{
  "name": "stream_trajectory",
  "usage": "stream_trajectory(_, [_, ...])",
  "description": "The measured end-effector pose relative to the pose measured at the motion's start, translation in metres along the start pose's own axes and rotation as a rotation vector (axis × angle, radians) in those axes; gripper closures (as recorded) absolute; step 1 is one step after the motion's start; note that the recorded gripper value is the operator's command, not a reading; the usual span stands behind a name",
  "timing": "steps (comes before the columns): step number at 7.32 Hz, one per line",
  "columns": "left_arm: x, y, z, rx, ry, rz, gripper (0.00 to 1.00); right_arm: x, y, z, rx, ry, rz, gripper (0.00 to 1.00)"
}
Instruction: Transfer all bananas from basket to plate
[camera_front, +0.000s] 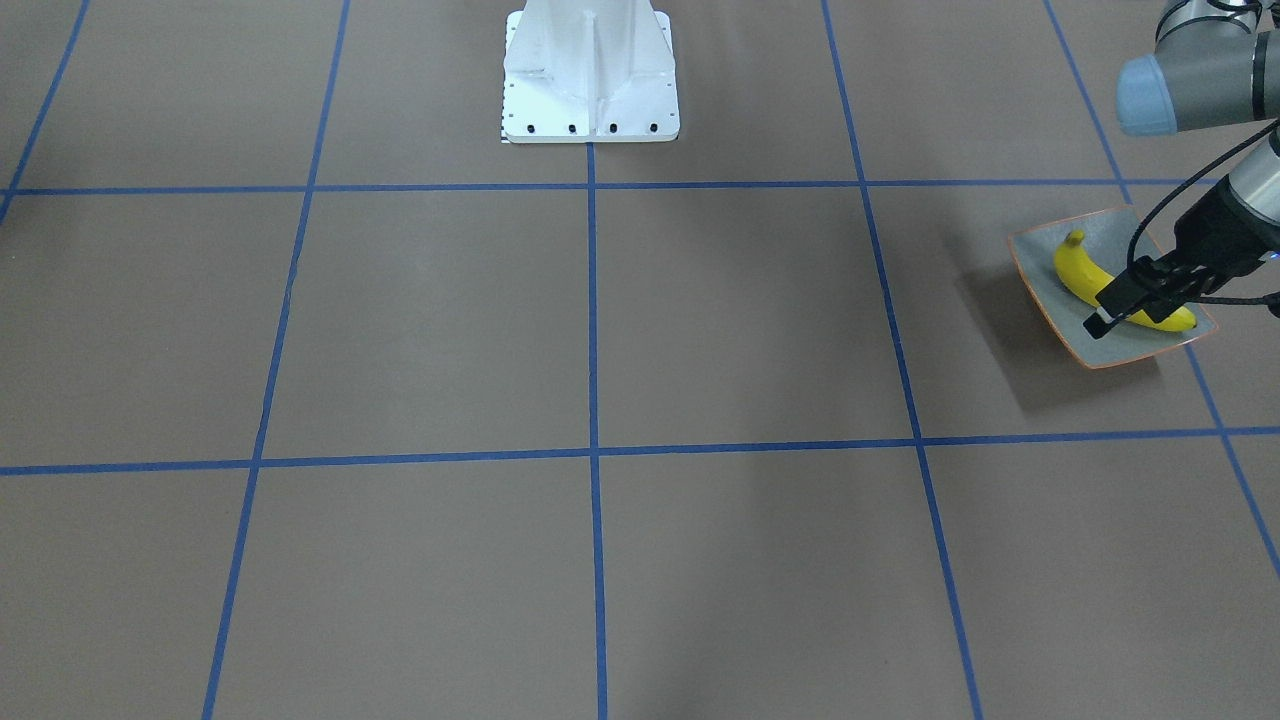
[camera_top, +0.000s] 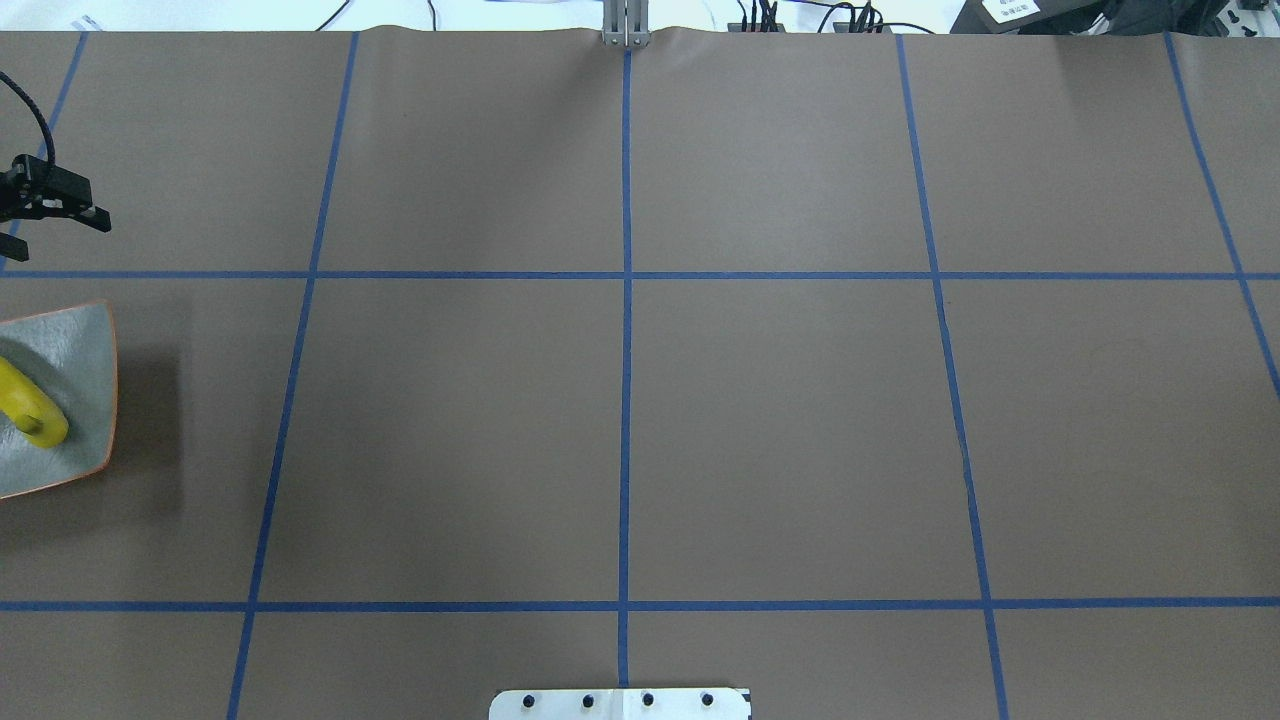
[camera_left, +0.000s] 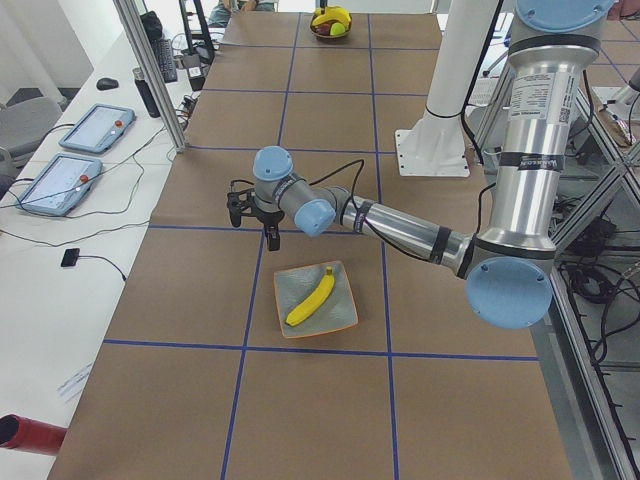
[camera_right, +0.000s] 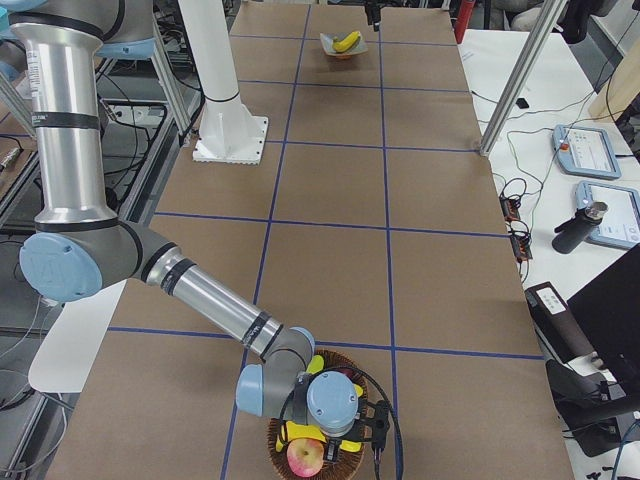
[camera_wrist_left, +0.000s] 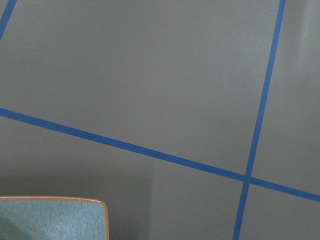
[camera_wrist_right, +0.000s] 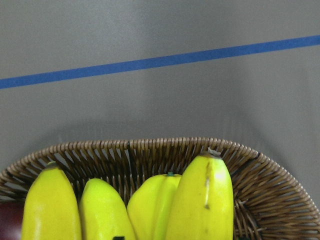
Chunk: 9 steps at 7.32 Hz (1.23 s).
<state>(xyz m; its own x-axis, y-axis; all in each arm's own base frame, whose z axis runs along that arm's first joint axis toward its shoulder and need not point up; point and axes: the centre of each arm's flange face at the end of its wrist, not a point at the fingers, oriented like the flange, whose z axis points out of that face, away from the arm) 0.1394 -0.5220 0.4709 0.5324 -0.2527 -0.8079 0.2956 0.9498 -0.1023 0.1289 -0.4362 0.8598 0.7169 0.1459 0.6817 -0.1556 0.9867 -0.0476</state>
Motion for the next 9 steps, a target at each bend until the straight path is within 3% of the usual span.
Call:
stream_trajectory(1, [0.0, 0.0, 0.0, 0.0, 0.0, 0.0, 0.0, 0.0, -0.002, 0.0, -0.001, 0.001, -0.003, 1.0])
stream_trajectory(4, [0.0, 0.0, 0.0, 0.001, 0.001, -0.001, 0.0, -0.002, -0.013, -0.004, 0.006, 0.0, -0.021, 1.0])
stream_trajectory(7, [0.0, 0.0, 0.0, -0.001, 0.002, 0.0, 0.0, -0.007, -0.032, -0.026, 0.036, -0.009, -0.043, 1.0])
stream_trajectory(9, [0.001, 0.0, 0.0, -0.001, 0.002, -0.003, 0.0, -0.017, -0.043, -0.058, 0.035, -0.017, -0.059, 1.0])
